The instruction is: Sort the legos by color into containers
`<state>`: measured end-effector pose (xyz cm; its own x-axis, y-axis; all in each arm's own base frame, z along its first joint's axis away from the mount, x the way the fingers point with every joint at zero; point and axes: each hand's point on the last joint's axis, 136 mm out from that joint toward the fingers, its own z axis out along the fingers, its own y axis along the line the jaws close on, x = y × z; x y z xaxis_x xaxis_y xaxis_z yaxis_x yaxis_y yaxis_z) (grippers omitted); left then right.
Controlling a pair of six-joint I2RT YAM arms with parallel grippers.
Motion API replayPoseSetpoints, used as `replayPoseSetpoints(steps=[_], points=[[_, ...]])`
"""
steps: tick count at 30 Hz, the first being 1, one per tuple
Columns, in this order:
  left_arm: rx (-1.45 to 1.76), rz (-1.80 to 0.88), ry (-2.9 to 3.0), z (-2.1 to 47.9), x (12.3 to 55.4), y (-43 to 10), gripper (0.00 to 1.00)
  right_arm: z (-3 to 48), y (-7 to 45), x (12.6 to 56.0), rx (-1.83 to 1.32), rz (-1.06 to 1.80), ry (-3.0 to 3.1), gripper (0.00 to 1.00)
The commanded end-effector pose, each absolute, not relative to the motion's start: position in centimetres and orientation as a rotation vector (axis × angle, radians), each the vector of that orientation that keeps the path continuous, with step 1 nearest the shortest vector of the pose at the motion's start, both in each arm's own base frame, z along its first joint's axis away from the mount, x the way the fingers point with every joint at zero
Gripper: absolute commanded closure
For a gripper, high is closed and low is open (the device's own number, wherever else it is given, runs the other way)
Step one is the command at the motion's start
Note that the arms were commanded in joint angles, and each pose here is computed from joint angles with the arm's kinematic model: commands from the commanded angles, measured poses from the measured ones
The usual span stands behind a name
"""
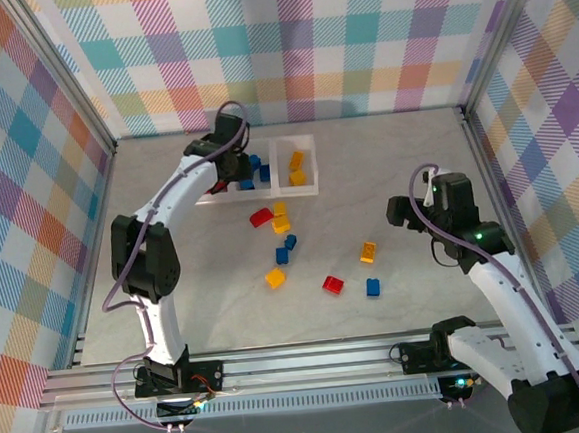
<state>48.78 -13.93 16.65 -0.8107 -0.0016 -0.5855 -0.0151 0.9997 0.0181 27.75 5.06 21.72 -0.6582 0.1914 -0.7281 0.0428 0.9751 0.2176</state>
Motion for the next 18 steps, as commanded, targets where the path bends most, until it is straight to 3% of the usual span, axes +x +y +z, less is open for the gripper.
replayPoseSetpoints(steps=[1, 8, 18], points=[[-0.034, 0.044, 2.444, 17.1, 51.8, -12.2, 0.71, 22.3, 4.9, 27.2, 0.142, 0.222, 2.277, 0.06], [-0.164, 0.054, 2.425, 16.0, 55.6, -8.6, 0.71, 23.0, 5.3, 26.7, 0.116, 0.255, 2.272, 0.06], [-0.224, 0.059, 2.437, 14.9, 57.4, -7.3, 0.67, 23.0, 5.4, 26.9, 0.105, 0.257, 2.277, 0.06]])
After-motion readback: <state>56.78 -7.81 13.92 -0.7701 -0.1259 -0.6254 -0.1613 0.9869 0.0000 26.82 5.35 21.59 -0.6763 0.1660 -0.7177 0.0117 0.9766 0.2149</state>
